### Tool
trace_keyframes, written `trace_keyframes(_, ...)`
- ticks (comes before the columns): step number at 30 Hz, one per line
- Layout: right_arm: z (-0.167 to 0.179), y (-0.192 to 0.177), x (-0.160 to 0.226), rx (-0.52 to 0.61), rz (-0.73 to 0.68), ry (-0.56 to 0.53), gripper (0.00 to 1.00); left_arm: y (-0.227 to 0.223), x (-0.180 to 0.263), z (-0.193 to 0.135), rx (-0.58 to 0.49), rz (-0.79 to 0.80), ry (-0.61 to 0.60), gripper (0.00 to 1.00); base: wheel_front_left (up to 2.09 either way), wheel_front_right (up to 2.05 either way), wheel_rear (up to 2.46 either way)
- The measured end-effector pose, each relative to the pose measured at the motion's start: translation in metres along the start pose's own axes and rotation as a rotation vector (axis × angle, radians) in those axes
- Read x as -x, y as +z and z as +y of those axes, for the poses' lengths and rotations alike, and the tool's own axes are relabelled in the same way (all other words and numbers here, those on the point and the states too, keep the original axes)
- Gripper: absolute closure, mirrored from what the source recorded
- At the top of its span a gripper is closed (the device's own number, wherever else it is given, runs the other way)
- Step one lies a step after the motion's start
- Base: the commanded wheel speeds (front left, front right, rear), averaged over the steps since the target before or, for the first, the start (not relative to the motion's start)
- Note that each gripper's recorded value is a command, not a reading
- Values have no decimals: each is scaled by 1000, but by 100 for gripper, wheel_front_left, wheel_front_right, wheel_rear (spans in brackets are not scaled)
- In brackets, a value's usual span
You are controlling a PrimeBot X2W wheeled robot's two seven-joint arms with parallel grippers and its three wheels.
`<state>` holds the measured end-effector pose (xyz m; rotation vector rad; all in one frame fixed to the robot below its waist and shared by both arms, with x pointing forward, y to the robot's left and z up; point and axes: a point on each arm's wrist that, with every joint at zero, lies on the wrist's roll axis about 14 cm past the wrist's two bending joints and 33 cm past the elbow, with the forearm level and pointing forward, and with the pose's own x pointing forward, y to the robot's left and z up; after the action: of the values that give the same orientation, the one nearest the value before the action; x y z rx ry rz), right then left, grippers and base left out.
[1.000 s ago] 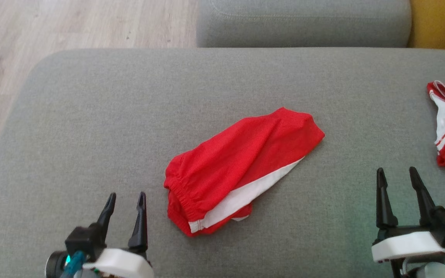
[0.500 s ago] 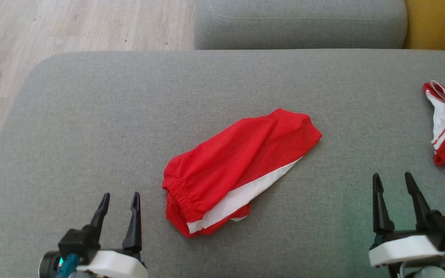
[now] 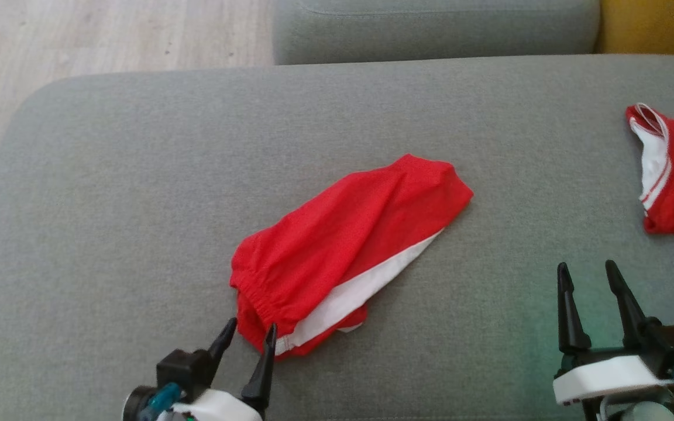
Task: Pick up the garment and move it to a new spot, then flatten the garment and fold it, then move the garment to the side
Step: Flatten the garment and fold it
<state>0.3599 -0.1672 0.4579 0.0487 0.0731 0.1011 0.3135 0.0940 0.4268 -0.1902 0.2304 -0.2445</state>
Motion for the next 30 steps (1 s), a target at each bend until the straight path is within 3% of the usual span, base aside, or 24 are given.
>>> trace_keyframes(12,-15,-8,6,-3,24,-49,0,-40,-6,-11,41,196,-21,0,0,0,0)
trace_keyframes(13,-16,-8,6,-3,24,-52,0,-41,-6,-14,45,205,-30,22,0,0,0)
trace_keyframes(14,-16,-7,6,-3,23,-54,0,-42,-7,-17,43,208,-42,50,0,0,0)
trace_keyframes(15,-17,-7,5,-3,21,-55,0,-41,-8,-19,42,208,-50,52,0,0,0)
trace_keyframes(16,-17,-5,3,-2,17,-56,0,-41,-8,-21,43,209,-56,62,0,0,0)
trace_keyframes(19,-19,-5,3,-2,15,-60,0,-40,-11,-25,42,210,-76,100,0,0,0)
trace_keyframes(25,-20,-6,5,-4,21,-67,0,-27,-19,-38,89,199,-133,100,0,0,0)
trace_keyframes(30,-23,4,1,-1,-10,-74,0,35,-50,-51,78,117,-261,100,0,0,0)
